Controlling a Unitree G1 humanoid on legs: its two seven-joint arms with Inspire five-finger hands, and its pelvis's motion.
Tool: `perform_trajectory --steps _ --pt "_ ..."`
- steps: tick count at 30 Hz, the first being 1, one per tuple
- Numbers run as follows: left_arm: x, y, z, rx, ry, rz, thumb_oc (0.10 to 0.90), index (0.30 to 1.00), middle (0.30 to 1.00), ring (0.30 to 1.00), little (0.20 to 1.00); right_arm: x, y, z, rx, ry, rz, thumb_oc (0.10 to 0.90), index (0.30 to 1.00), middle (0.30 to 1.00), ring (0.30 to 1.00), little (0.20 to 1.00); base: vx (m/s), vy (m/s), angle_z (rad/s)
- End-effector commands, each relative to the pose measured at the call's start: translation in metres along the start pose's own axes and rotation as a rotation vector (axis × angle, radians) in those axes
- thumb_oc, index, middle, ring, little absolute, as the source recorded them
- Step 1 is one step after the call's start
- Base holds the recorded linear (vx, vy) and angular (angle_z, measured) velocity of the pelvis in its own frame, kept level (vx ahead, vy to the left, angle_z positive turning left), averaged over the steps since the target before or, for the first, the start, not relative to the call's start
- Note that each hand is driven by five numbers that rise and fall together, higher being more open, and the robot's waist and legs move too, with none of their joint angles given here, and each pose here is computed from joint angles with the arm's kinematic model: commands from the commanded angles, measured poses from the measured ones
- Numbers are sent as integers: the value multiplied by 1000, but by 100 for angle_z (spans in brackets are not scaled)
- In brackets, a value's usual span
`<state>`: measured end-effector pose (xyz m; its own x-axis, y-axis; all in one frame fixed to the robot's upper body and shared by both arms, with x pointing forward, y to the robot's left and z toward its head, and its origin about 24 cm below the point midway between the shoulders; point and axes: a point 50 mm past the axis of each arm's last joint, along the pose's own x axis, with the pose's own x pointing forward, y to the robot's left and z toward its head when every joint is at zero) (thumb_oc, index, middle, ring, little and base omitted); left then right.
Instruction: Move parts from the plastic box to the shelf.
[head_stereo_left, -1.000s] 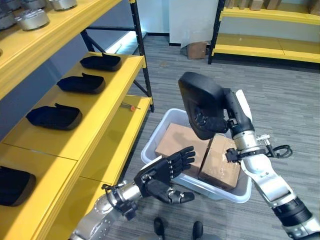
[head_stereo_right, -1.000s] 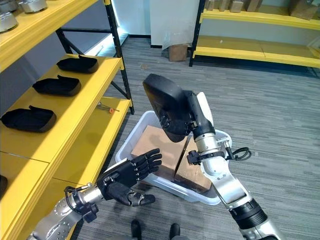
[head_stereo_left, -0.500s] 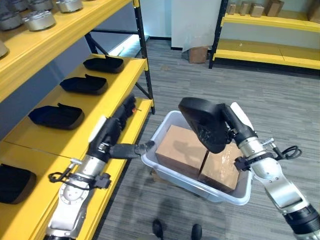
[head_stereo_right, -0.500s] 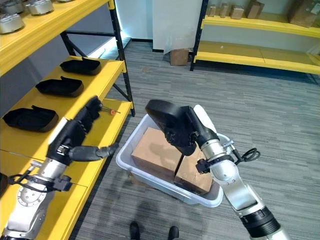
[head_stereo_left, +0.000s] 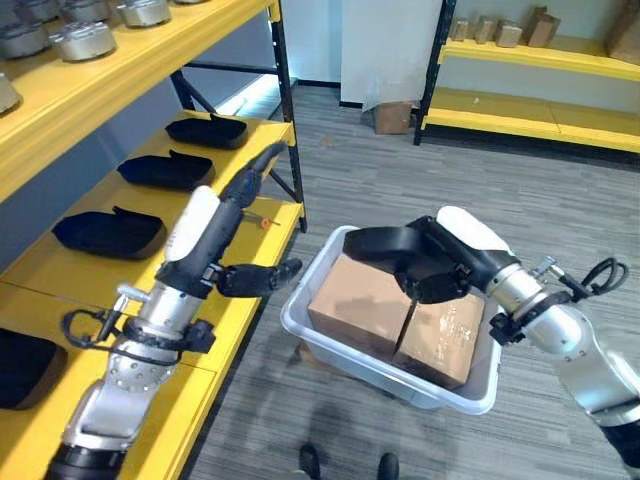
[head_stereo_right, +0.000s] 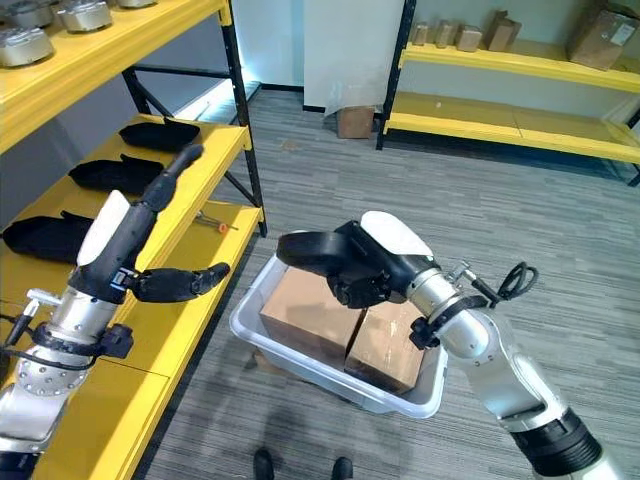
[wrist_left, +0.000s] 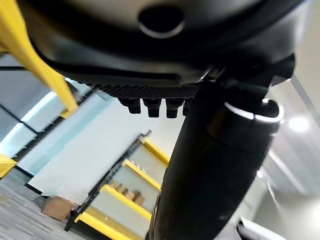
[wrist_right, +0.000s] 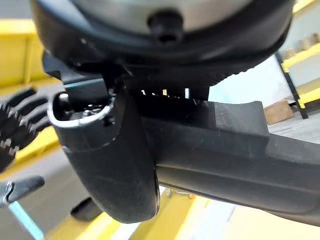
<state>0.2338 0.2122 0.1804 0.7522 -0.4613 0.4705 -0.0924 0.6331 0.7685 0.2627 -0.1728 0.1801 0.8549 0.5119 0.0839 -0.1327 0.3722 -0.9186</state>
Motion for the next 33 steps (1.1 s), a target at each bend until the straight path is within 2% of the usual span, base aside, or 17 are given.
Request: perform_trajectory --steps 1,3,4,9,24,25,27,30,33 --pt "19 14 20 32 -183 56 900 1000 1000 1000 1000 10 -44 47 -150 -259 -191 400 300 300 300 300 0 0 -4" --pt "19 14 20 32 -183 56 900 1000 1000 1000 1000 10 -44 47 -150 -259 -191 400 300 300 300 300 0 0 -2" --pt "23 5 23 20 -187 -22 900 1000 1000 1000 1000 12 -44 61 -221 -329 -181 400 300 300 300 300 0 0 0" --pt "31 -9 27 -9 -191 -94 900 1000 1000 1000 1000 15 -37 85 -335 -436 -173 400 300 300 300 300 -6 -5 -3" --pt "34 -23 26 -32 -163 -146 900 1000 1000 1000 1000 18 -36 98 -412 -480 -237 400 300 300 300 300 -1 1 -1" --pt "34 -26 22 -56 -119 -146 900 1000 1000 1000 1000 19 -36 101 -425 -495 -247 400 300 300 300 300 0 0 0" --pt "34 -31 16 -36 -55 -126 900 1000 1000 1000 1000 19 -36 106 -428 -508 -270 400 300 300 300 300 0 0 0" --pt "28 -27 -6 167 73 -13 900 1000 1000 1000 1000 21 -40 109 -440 -498 -297 400 300 300 300 300 0 0 0" --pt "24 -24 -19 230 152 14 900 1000 1000 1000 1000 23 -44 108 -451 -483 -320 400 300 300 300 300 0 0 0"
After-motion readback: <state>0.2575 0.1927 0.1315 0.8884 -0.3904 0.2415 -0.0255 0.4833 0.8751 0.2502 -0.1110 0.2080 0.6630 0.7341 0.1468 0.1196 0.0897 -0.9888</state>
